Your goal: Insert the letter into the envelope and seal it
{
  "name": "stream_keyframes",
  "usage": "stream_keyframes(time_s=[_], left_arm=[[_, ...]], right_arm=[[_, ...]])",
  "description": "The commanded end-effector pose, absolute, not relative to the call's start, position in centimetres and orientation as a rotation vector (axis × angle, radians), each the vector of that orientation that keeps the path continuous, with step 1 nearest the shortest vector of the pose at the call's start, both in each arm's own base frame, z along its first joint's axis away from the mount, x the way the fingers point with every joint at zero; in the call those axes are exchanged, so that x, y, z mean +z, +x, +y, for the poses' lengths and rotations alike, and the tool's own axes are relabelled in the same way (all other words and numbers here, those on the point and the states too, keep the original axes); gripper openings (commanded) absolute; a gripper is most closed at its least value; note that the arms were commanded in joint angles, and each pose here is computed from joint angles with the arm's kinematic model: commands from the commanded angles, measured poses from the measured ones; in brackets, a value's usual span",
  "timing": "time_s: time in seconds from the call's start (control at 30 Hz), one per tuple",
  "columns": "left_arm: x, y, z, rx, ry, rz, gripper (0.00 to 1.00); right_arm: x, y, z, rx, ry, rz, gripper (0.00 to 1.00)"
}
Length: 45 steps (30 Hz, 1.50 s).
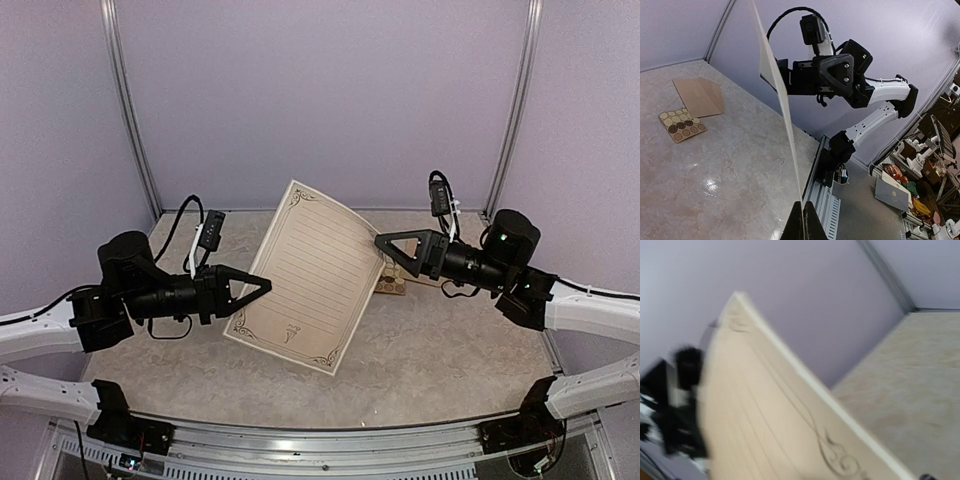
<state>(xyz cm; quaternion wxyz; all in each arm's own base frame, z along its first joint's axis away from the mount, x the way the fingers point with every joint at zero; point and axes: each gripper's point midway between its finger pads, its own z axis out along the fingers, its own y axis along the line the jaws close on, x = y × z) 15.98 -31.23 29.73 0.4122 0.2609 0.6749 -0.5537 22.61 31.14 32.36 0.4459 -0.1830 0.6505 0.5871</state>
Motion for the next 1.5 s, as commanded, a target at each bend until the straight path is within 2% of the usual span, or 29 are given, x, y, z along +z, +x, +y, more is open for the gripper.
stream_keyframes(time_s=[0.0, 0.2, 0.57, 0.8, 0.9, 1.13, 1.27, 1.37, 1.4, 1.43, 1.47], left_arm=[[30.6, 13.2, -31.6, -1.370, 0.918, 1.671, 0.00], [30.5, 11.8, -32.1, -1.372, 1.069, 1.703, 0.00], [31.6, 9.0, -32.9, -1.440, 1.255, 1.705, 0.00], [31.7, 8.3, -33.5, -1.444, 1.301, 1.705, 0.00], [31.3, 8.6, -33.7, -1.428, 1.303, 1.720, 0.00], [31.3, 9.3, -34.2, -1.398, 1.293, 1.724, 0.00], [31.0, 9.9, -34.3, -1.370, 1.283, 1.740, 0.00], [30.4, 10.8, -34.2, -1.336, 1.246, 1.766, 0.00], [30.4, 10.9, -34.1, -1.339, 1.234, 1.765, 0.00], [30.3, 11.2, -34.0, -1.340, 1.220, 1.768, 0.06], [30.6, 11.5, -33.8, -1.345, 1.194, 1.761, 0.19]], right_arm=[[29.8, 22.2, 30.5, 1.381, -0.646, 1.717, 1.00], [29.3, 19.5, 31.6, 1.445, -0.912, 1.700, 1.00], [28.9, 19.9, 32.9, 1.443, -1.040, 1.693, 0.99], [29.4, 18.2, 33.8, 1.588, -1.175, 1.641, 0.99], [29.8, 17.0, 33.5, 1.653, -1.234, 1.598, 0.89], [30.3, 14.6, 33.0, 1.761, -1.330, 1.535, 0.38], [29.7, 14.9, 33.1, 1.730, -1.313, 1.566, 0.20], [29.6, 15.6, 33.2, 1.682, -1.276, 1.589, 0.00], [29.7, 15.8, 33.2, 1.664, -1.262, 1.596, 0.00], [29.7, 16.1, 33.2, 1.645, -1.247, 1.599, 0.00], [29.9, 16.4, 33.2, 1.627, -1.229, 1.602, 0.00]])
